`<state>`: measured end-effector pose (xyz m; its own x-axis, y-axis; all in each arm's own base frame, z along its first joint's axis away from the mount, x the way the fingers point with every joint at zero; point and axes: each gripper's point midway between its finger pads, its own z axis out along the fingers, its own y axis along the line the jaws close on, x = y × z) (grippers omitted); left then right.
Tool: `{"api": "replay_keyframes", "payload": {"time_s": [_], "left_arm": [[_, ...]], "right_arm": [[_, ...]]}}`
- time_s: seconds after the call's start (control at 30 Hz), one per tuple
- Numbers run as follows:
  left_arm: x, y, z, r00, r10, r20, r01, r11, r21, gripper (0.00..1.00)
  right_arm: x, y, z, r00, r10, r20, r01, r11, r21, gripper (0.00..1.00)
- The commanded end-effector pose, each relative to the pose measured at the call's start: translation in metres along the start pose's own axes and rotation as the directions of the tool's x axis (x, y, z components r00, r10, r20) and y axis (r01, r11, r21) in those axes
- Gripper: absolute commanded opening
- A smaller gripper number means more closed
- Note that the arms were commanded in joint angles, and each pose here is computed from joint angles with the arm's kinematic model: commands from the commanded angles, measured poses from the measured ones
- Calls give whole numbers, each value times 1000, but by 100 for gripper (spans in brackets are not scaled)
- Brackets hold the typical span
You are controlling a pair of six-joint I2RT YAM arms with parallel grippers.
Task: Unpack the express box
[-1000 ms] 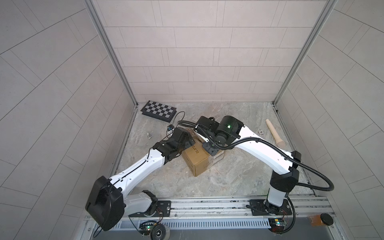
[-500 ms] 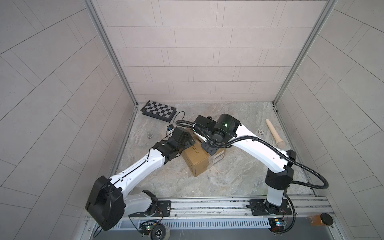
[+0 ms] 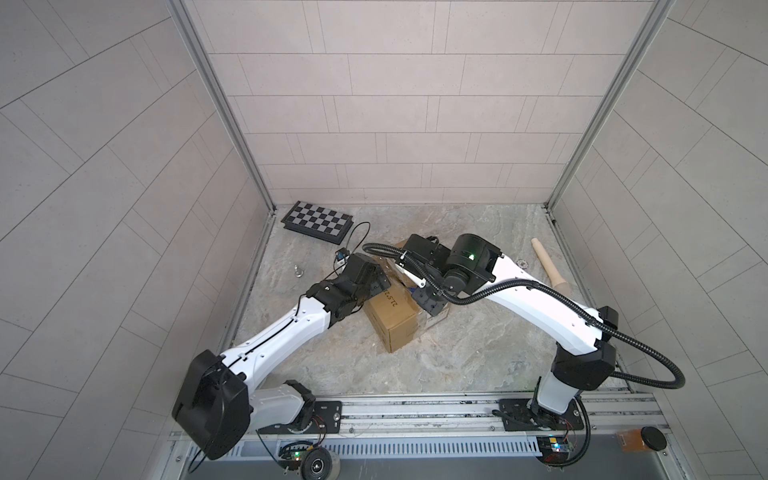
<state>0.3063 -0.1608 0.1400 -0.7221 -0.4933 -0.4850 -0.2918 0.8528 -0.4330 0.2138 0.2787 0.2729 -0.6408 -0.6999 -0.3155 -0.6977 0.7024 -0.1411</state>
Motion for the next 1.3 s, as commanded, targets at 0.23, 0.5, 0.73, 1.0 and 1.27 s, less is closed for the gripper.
{"api": "replay_keyframes", "payload": {"time_s": [0.23,0.5,0.73,1.0,1.27], "left_arm": [[50,96,16,979,71,-191,-134,930,-342,98],[30,71,-8,989,77,-123,-104,969,-226,99],[-23,33,-74,986,162,35,-161,986,-32,100],[-36,16,-87,960,279,17,-280,960,23,100],[-10,28,-49,941,323,-97,-325,946,-1,99]], "right_arm": [[20,43,10,975,-104,-195,73,985,-157,0],[45,35,-2,968,-131,-216,96,982,-163,0],[32,47,-4,969,-203,-144,163,955,-250,0],[25,37,0,963,-247,-110,222,955,-197,0],[24,24,1,961,-251,-119,238,964,-117,0]]}}
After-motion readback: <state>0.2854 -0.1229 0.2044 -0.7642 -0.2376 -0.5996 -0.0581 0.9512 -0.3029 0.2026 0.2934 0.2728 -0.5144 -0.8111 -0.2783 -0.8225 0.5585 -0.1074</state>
